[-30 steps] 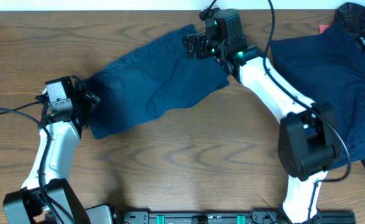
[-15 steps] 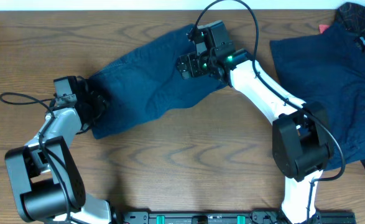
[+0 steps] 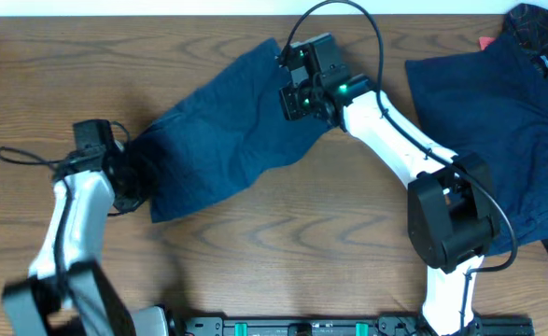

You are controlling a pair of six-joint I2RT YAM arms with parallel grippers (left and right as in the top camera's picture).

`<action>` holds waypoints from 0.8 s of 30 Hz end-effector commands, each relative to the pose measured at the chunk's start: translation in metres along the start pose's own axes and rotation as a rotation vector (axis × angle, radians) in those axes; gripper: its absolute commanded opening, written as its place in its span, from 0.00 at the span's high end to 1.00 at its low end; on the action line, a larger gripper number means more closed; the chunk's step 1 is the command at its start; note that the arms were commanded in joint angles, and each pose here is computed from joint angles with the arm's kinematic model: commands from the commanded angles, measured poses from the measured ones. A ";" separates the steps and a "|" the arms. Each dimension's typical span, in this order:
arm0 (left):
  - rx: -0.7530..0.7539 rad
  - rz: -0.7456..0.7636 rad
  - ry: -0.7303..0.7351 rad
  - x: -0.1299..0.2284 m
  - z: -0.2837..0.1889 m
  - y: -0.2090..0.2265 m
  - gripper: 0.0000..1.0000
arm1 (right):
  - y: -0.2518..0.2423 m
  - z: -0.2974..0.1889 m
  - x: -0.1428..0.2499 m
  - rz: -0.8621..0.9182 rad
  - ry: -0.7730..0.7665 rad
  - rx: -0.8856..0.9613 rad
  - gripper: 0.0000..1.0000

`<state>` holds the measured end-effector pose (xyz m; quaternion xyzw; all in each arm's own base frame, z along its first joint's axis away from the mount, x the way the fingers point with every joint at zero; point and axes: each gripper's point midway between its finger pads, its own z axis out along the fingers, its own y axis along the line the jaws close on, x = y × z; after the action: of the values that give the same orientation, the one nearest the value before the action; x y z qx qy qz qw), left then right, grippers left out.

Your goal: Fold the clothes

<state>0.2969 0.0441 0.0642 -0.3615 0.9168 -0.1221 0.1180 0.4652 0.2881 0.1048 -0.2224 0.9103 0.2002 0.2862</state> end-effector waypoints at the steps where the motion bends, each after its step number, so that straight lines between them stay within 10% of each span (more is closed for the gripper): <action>1: 0.058 0.056 -0.087 -0.009 -0.039 -0.017 0.94 | 0.032 0.009 0.012 -0.102 0.037 -0.102 0.99; 24: 0.224 0.114 -0.304 -0.023 -0.128 -0.056 0.94 | 0.245 0.069 0.189 -0.323 0.435 -0.526 0.99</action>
<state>0.3015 0.0378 0.1886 -0.3158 0.8948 -0.1538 0.2756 0.2404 0.4646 0.0024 -0.4609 0.8188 0.3379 0.0547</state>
